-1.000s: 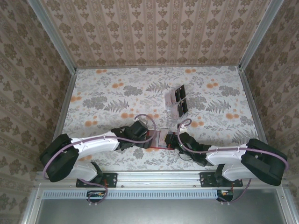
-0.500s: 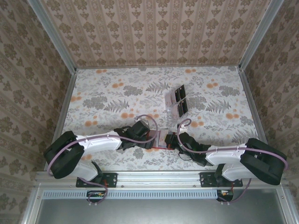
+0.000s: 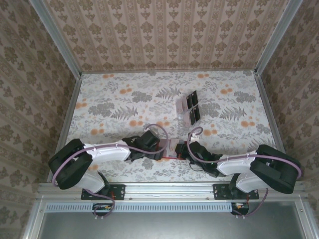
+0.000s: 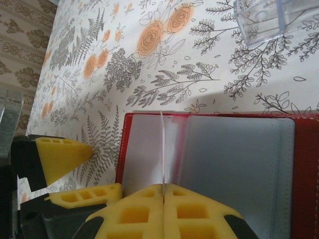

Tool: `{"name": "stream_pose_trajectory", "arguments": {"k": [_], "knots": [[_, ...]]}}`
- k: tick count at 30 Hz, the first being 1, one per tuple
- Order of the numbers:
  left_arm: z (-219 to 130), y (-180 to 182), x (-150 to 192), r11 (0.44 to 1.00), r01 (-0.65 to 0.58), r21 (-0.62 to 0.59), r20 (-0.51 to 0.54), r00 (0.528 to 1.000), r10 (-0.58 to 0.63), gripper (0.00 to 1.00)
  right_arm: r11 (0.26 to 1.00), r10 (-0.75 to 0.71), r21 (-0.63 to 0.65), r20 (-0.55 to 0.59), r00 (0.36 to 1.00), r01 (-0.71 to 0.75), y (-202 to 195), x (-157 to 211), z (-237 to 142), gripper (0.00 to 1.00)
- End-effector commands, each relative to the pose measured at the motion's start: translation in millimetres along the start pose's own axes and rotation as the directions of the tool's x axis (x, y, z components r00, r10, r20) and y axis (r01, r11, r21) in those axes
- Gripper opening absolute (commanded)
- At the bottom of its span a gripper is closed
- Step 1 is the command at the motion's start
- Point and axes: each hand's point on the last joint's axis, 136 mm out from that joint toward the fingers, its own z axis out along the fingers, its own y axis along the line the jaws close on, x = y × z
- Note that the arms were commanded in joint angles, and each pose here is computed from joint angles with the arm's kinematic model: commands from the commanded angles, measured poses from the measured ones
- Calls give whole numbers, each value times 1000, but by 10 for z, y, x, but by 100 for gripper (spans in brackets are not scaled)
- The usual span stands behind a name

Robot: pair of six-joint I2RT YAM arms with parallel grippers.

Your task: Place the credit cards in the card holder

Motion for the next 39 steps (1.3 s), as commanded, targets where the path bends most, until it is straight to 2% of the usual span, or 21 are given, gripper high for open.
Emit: {"name": "stream_pose_trajectory", "arguments": {"k": [1,16,35,39], "knots": [[62,83,122,999,19,-31,-33,999,-20,100,999,26,-23,26,999,-25,80,-74,26,0],[72,99,154,999,21,-34,-36,999,-22,100,998,53,-34,7,999,-52,66,-12,43,0],[69,102,157,999,23,-34,-36,999,-24,100,997,65,36,-27,998,-64,-198,146,10,0],[69,104,156,999,23,-36,-34,999,-24,100,998,68,18,-24,997,-68,-137,116,-15,0]]}}
